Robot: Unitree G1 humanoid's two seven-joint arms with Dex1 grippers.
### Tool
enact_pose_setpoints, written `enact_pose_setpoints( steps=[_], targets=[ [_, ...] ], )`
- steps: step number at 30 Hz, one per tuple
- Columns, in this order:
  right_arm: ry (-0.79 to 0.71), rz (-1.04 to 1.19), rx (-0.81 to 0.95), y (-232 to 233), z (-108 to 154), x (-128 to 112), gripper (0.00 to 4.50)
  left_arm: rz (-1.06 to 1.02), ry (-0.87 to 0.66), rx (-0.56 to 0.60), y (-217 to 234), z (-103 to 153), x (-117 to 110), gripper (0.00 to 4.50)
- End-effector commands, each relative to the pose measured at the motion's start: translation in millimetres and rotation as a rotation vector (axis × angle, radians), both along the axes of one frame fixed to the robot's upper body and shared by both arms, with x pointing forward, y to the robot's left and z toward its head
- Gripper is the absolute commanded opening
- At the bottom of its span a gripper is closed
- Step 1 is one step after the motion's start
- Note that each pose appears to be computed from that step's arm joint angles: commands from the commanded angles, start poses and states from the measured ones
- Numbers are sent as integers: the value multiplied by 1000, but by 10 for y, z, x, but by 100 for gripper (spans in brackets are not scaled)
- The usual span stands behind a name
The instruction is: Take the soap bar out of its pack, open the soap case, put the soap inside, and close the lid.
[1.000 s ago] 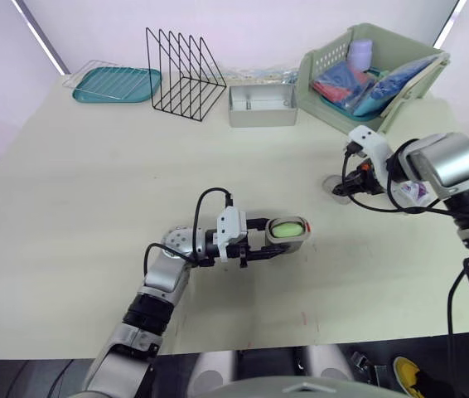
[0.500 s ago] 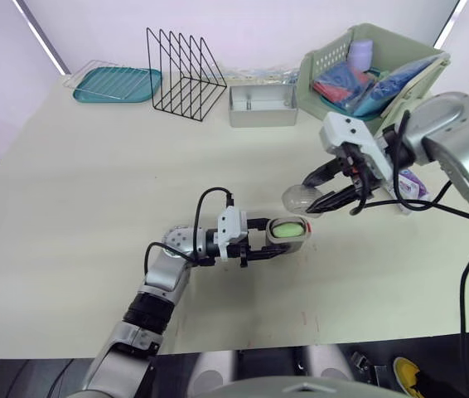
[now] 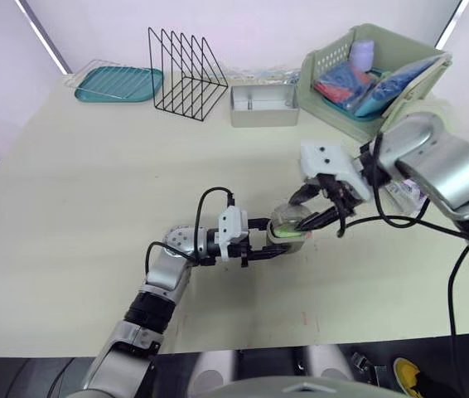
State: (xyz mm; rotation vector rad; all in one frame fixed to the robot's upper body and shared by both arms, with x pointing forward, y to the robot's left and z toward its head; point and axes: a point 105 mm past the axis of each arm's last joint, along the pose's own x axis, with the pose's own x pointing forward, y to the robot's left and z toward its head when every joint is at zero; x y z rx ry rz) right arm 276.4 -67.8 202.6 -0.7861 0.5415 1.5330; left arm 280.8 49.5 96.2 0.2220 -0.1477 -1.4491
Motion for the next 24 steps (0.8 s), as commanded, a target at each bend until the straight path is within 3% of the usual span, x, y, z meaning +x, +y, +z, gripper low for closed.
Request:
enact_pose_setpoints(
  steps=[1,18,24],
  targets=[
    [-31,10,-23,-1,6,-31,211,5,1,10,5,-17,13,187],
    [26,-35,-55,65,-253,-53,211,19,-5,8,7,-4,37,187],
    [36,-110,-113,-79,-420,64,211,24,-9,4,2,6,52,187]
  ],
)
